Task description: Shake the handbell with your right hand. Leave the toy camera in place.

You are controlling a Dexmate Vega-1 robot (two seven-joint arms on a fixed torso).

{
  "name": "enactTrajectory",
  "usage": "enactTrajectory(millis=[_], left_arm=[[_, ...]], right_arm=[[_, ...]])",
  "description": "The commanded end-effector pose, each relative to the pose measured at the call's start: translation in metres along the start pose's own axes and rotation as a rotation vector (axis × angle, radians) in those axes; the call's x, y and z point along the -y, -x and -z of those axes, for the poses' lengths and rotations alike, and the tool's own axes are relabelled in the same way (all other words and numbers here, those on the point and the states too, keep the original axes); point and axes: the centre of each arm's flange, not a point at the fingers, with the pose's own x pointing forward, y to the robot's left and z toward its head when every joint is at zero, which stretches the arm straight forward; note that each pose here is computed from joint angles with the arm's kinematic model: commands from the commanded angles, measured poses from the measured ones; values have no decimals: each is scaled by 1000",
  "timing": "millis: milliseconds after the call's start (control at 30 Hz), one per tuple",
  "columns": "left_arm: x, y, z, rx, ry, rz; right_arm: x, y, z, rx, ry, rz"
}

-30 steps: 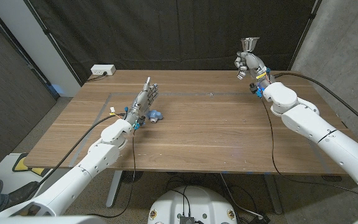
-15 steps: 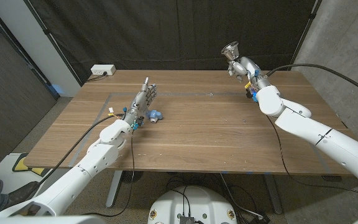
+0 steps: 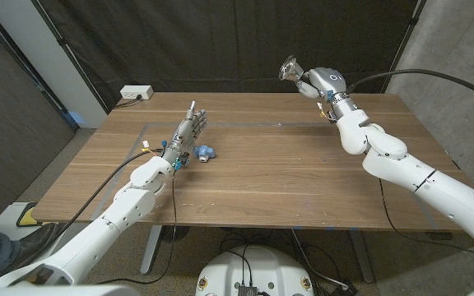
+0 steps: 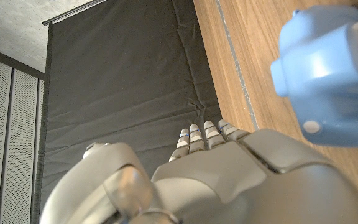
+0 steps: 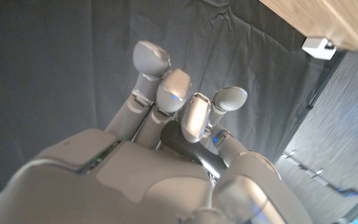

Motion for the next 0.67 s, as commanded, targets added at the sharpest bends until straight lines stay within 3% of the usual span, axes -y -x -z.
enactTrajectory(millis=[33,667], left_arm=[[-3,-7,-4,-7,-6,15],[-5,-18,-4,9,-3,7]], right_arm=[[6,-2,-10,54,202,38],[6,-16,-3,46,184,45]])
